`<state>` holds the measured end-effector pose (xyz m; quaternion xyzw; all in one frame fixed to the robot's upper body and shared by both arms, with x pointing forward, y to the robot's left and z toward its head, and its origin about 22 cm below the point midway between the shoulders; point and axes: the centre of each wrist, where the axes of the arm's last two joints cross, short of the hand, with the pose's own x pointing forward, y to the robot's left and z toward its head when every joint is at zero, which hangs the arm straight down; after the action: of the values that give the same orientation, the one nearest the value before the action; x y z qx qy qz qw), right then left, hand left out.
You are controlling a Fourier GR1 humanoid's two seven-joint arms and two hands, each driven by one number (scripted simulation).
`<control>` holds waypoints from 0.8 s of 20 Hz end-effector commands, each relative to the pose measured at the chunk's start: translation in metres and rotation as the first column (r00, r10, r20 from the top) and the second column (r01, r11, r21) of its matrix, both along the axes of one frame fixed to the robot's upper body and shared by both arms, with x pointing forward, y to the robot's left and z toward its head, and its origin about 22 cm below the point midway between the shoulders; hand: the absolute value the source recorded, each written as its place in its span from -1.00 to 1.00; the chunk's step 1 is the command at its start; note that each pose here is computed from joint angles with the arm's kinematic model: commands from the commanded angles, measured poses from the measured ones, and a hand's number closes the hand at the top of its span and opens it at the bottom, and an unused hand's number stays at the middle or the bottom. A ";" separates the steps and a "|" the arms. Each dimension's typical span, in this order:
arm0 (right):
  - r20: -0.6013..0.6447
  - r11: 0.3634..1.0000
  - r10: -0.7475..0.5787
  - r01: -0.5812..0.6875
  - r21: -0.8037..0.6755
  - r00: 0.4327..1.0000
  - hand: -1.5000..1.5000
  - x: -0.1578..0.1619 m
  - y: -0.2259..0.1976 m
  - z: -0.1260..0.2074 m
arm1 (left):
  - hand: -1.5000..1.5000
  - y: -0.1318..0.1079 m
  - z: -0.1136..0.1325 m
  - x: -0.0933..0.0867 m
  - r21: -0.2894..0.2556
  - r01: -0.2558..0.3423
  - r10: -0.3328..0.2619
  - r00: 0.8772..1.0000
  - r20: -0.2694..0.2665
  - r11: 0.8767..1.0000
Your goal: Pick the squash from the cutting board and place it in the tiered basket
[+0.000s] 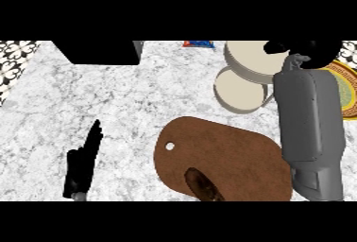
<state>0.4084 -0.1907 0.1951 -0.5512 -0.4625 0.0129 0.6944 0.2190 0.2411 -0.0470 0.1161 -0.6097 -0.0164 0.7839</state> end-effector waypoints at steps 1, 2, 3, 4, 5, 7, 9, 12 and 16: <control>0.108 0.977 -0.040 0.017 0.211 0.993 -1.00 0.008 -0.025 -0.016 | 0.00 0.013 0.001 0.008 0.001 0.012 -0.012 1.000 0.000 1.000; 0.113 0.976 -0.039 0.014 0.217 0.993 -1.00 0.013 -0.014 -0.010 | 0.00 0.004 -0.003 0.004 0.015 0.003 -0.003 1.000 0.014 1.000; 0.166 0.968 -0.043 0.000 0.252 0.985 -1.00 0.005 -0.018 -0.031 | 0.00 -0.013 -0.011 -0.002 -0.011 0.014 -0.014 1.000 0.000 1.000; 0.188 0.967 -0.042 -0.008 0.255 0.981 -1.00 0.007 -0.007 -0.024 | 0.00 -0.003 -0.004 -0.003 -0.012 -0.001 0.001 1.000 -0.002 1.000; 0.213 0.960 -0.053 -0.009 0.280 0.976 -1.00 0.005 -0.012 -0.032 | 0.00 0.003 -0.007 -0.010 -0.013 0.010 -0.010 1.000 -0.012 1.000; 0.307 0.955 -0.074 -0.022 0.296 0.949 -1.00 0.005 -0.012 -0.032 | 0.00 0.000 -0.010 -0.004 -0.008 0.011 -0.011 0.999 -0.031 1.000; 0.384 0.939 -0.096 -0.044 0.341 0.918 -1.00 0.000 -0.013 -0.034 | 0.00 0.006 -0.012 0.007 -0.001 -0.004 0.004 1.000 -0.007 1.000; 0.494 0.953 -0.121 -0.038 0.300 0.861 -1.00 0.002 -0.026 -0.009 | 0.00 0.006 -0.005 -0.005 0.001 -0.008 0.008 1.000 -0.007 1.000; 0.566 0.957 -0.258 0.129 0.258 0.783 -1.00 -0.022 -0.046 -0.005 | 0.00 0.006 -0.007 -0.004 0.003 -0.041 0.041 0.999 -0.019 0.999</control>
<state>0.3986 -0.2186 0.1828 -0.4637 -0.6003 -0.2226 0.6125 0.2139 0.2474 -0.0545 0.1192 -0.6035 -0.0102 0.7883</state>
